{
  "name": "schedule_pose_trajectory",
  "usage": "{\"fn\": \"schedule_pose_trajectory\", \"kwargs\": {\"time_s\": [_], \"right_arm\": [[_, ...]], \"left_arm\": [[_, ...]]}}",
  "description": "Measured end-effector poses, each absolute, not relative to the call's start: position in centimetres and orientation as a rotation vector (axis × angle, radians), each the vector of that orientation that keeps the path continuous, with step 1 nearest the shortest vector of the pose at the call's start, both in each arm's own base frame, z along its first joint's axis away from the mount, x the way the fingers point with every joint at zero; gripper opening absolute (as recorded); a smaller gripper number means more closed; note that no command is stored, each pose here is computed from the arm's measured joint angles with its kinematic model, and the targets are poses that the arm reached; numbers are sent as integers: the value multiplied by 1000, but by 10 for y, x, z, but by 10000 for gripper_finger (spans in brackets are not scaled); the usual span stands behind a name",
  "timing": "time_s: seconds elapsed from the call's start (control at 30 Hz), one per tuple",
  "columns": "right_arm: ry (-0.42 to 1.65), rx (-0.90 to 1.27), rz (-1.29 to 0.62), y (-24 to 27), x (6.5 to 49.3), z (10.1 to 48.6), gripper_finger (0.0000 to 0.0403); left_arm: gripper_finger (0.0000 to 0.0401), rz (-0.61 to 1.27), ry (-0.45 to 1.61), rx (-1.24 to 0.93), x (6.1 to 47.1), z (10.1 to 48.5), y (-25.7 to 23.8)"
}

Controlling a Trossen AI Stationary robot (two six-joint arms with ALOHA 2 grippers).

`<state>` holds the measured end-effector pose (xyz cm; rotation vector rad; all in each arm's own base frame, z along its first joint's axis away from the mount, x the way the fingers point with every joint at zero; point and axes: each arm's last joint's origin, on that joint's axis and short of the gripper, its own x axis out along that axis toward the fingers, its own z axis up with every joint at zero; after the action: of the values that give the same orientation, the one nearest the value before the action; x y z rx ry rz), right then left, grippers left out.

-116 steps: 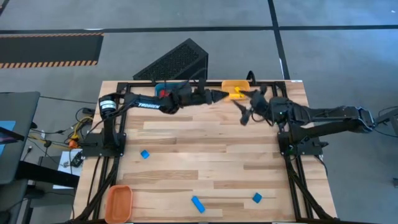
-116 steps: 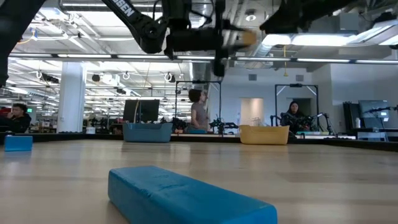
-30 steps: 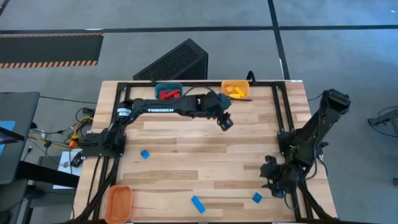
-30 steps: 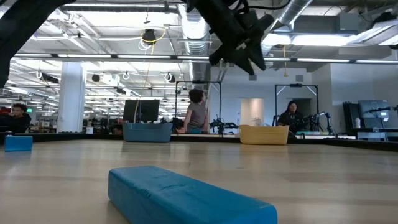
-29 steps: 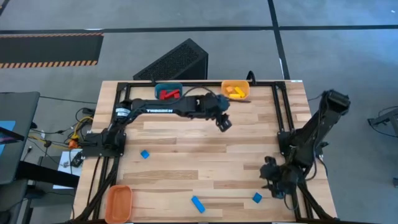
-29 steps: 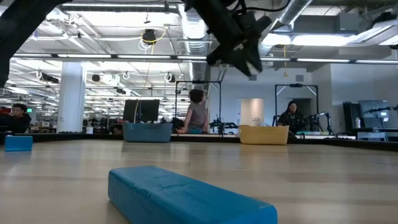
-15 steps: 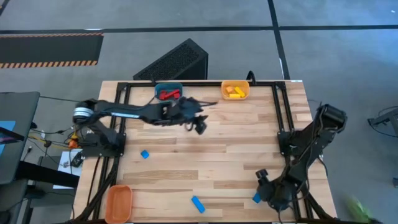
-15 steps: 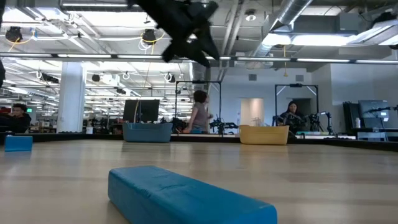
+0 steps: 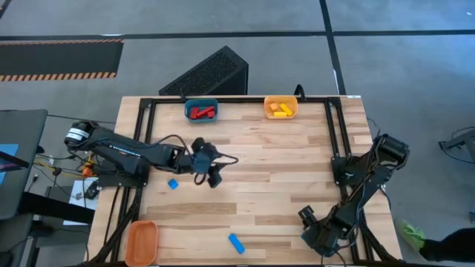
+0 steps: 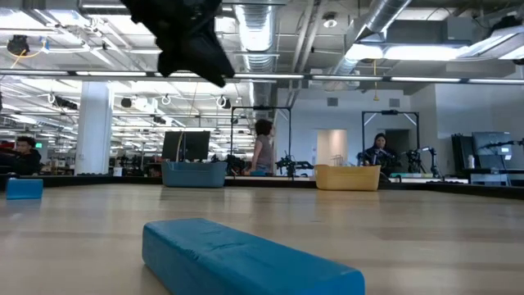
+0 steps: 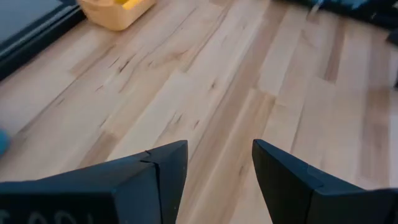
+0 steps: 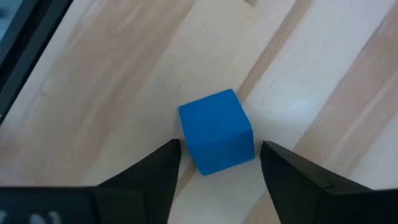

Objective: Sort & place blocks by color
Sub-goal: Put the bottom right blue block into the orange bin

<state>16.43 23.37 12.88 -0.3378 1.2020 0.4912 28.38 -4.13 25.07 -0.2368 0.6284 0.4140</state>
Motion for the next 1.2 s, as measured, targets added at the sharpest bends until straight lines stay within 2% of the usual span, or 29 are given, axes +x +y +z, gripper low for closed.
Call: {"fn": "schedule_pose_trajectory", "kwargs": {"time_s": [0.27,0.4,0.53,0.7,0.97,1.2], "right_arm": [[1221,-287,507,234,177,136,157],[1220,-237,483,231,182,137,131],[1233,-130,400,223,191,139,130],[1120,-89,195,203,211,150,140],[912,9,-120,158,244,173,135],[762,21,-163,136,274,192,136]], "left_arm": [[171,403,618,-210,266,262,-58],[171,418,577,-199,257,272,-61],[171,418,564,-225,249,278,-62],[171,411,541,-267,250,279,-65],[171,315,460,-384,269,283,-59],[174,220,427,-566,294,274,-49]]}}
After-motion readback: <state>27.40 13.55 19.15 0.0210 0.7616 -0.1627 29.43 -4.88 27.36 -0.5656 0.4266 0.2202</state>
